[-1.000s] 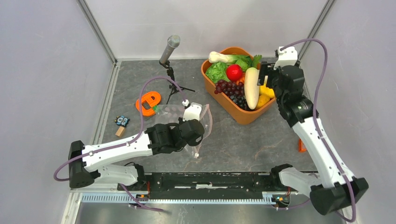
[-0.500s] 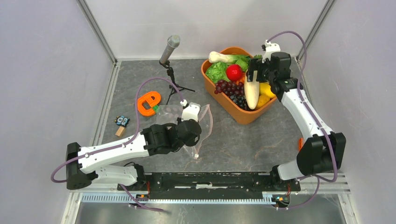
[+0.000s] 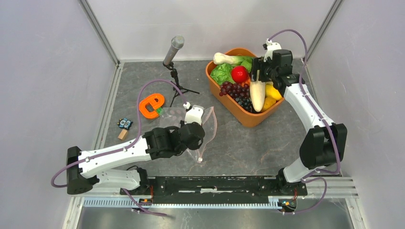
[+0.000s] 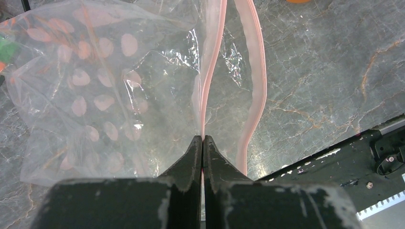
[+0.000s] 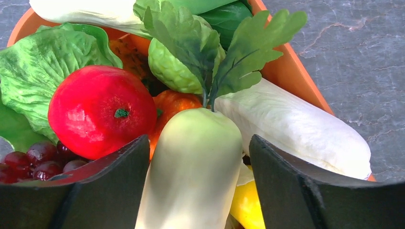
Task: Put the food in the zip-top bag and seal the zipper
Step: Pick up the fake vegetable from the bin, then place the fake vegetable in the zipper food storage bag.
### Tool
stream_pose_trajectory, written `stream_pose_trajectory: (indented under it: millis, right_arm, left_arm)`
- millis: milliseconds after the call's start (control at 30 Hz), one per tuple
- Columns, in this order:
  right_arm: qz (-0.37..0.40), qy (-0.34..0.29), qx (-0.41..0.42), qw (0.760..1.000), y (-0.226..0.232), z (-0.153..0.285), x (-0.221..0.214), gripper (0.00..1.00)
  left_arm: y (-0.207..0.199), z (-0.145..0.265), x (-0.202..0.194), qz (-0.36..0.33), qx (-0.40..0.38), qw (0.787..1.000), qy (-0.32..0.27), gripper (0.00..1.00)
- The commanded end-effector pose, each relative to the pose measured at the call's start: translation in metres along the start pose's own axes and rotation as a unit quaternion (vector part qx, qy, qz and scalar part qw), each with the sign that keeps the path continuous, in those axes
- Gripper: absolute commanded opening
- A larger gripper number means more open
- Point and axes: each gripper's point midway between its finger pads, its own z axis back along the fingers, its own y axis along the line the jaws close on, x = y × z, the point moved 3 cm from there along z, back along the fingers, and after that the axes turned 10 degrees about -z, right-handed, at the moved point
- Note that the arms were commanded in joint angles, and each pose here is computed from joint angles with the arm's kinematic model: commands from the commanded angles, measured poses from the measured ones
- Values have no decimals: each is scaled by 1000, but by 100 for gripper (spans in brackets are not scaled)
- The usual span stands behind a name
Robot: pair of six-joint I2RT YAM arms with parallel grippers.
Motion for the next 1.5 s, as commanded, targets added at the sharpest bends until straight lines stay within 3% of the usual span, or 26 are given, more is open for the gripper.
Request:
stream_pose_trajectory:
  millis: [0,100,267,367,633,733,900,1100,1467]
  right_arm:
    - [-1,-17,16,1000,6,7,12,77]
    - [-1,-11,14,1000,5,6,9,76]
    - [-2,-23,18,1000,7,11,15,56]
    - [1,-67,32,997,13,24,33,40]
    - [-18,-218,34,975,17,89,68,27]
    - [-37,-277,82,957,28,119,68,25]
    - [-85,-374,201,901,54,179,61,23]
    - [-95,-387,310,864,92,218,38,22]
    - [-149,-416,358,823,124,236,-2,22]
  left_arm:
    - [2,4,9,7,-5,1000,-19,2]
    - [1,4,9,7,-6,1000,-19,2]
    - [1,4,9,7,-7,1000,-19,2]
    - [1,4,9,8,-8,1000,-20,2]
    - [-1,5,12,14,-14,999,-27,2]
    - [-3,5,15,20,-21,999,-33,2]
    - [-13,2,19,33,-61,997,-36,2]
    - [-20,5,31,57,-98,992,-48,2]
    - [-41,15,51,114,-162,978,-65,2]
